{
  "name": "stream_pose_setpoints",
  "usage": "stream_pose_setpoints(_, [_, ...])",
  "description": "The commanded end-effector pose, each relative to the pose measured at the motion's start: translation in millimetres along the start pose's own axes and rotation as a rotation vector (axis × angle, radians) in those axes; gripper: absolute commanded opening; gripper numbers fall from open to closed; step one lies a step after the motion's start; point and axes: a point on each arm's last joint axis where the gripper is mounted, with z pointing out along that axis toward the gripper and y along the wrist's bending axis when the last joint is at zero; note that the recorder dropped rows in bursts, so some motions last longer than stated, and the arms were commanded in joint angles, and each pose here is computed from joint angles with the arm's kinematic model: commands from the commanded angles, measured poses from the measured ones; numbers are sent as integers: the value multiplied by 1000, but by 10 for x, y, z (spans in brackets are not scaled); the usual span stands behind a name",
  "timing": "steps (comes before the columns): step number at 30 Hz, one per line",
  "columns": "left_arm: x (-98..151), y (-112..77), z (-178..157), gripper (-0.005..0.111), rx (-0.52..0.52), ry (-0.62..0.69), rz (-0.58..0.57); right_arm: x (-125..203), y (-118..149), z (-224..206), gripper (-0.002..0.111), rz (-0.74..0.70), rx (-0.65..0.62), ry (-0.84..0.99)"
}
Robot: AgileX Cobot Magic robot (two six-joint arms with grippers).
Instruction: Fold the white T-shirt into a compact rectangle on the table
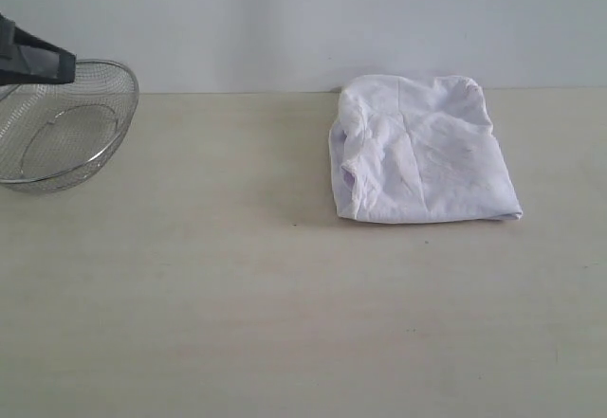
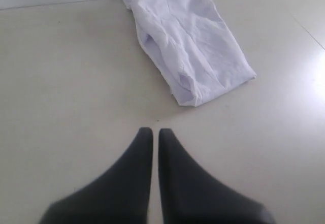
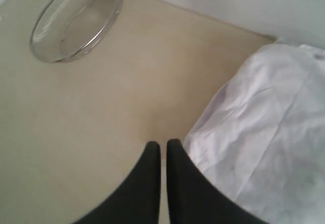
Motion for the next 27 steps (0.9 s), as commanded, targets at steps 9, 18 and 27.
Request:
stream_pose_setpoints(9, [853, -640, -833, 5, -137, -236, 49, 1322, 1117, -413, 0, -98, 32, -164])
stream_pose_setpoints(18, [1311, -559, -848, 5, -297, -271, 96, 2394, 1213, -211, 0, -97, 96, -206])
stream_pose_setpoints(27, [1226, -492, -892, 5, -369, -416, 61, 2636, 1237, -213, 0, -49, 84, -207])
